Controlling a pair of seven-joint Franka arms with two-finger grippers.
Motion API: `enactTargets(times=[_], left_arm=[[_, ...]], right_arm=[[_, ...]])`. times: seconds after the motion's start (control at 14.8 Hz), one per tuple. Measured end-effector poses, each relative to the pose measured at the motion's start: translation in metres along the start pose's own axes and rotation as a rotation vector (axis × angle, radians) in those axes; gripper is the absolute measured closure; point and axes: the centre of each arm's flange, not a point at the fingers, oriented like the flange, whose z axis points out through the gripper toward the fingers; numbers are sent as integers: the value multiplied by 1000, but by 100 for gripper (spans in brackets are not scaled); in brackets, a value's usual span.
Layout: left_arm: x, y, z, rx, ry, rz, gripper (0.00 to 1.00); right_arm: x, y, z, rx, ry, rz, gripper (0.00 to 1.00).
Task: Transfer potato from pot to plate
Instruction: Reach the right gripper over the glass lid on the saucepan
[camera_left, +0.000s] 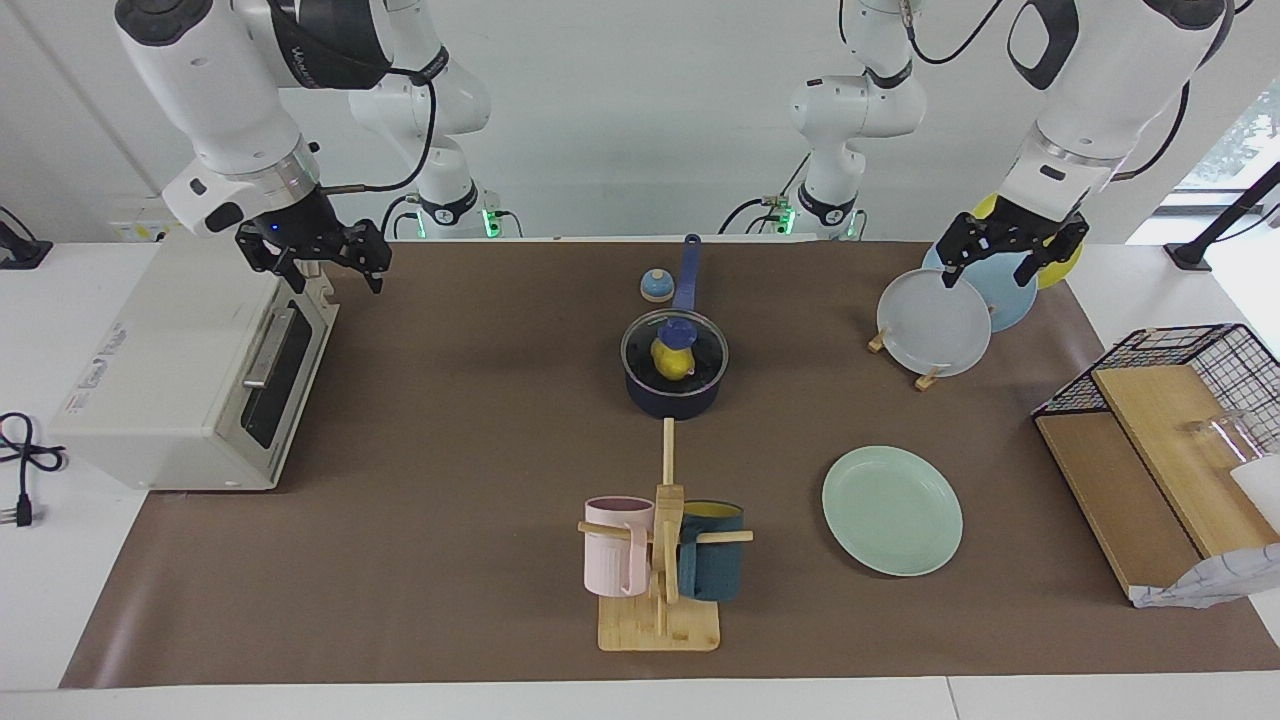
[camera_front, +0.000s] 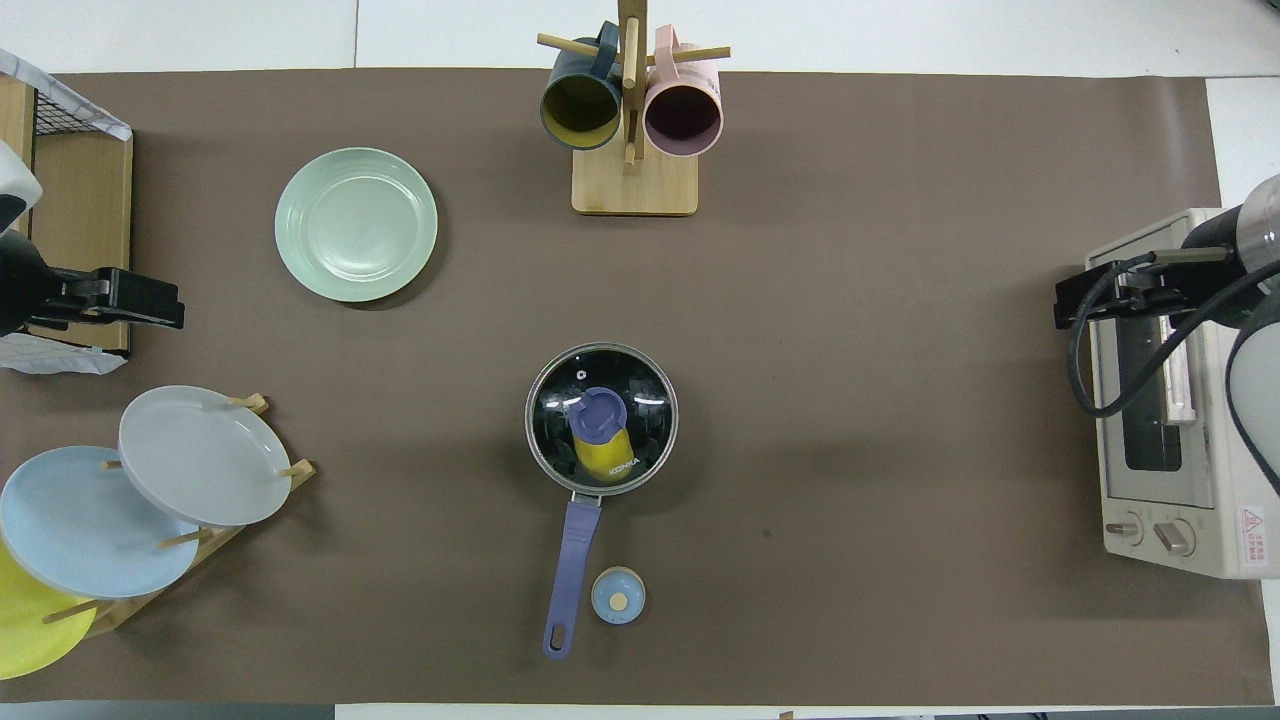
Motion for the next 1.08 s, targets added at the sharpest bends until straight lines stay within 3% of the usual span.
enactTargets(times=[0.81, 1.08], left_arm=[[0, 0, 0, 0, 0, 0, 0], [0, 0, 0, 0, 0, 0, 0]], right_arm=[[0, -4, 0, 3, 0, -12, 0], [-3, -58, -3, 34, 26, -104, 0]])
